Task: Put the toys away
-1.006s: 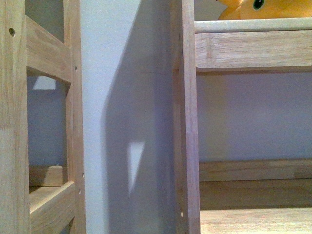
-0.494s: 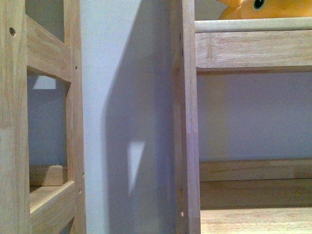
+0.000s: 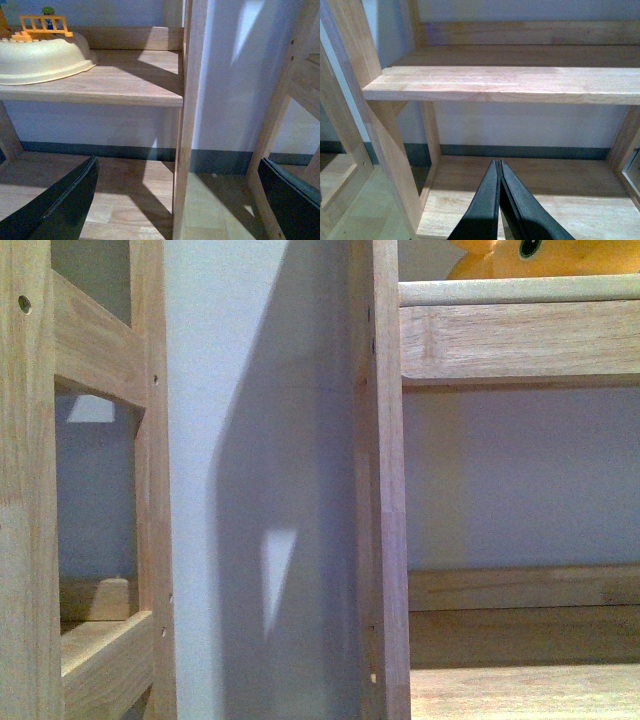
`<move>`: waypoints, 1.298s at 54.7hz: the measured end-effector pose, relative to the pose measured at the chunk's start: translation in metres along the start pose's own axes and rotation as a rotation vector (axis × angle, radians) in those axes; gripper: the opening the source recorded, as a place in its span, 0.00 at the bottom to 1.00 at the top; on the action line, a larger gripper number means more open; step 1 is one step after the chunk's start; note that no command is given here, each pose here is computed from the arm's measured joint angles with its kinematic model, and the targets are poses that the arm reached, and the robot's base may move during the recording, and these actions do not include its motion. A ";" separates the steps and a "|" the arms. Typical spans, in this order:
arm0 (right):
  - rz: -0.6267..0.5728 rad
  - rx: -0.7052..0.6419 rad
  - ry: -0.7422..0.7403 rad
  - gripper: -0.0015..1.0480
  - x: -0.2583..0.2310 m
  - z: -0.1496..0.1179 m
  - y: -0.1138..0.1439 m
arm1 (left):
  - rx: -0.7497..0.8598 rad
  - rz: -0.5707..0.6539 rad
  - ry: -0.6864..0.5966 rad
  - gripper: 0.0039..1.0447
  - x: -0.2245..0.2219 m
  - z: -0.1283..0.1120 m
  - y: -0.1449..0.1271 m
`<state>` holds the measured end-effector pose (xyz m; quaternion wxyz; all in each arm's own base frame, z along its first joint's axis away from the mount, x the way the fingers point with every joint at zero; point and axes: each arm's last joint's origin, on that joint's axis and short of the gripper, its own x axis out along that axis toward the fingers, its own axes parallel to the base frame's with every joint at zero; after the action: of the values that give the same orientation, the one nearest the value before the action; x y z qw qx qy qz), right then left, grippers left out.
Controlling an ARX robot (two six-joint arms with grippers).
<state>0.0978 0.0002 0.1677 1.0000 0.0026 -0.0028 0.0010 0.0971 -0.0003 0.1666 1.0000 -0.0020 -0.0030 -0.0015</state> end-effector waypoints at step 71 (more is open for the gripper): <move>0.000 -0.002 -0.003 0.94 0.000 0.000 0.000 | 0.000 0.000 0.000 0.94 0.000 0.000 0.000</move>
<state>0.0974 0.0002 0.1679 1.0000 0.0016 -0.0041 0.0012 0.0971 -0.0003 0.1666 1.0000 -0.0020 -0.0030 -0.0015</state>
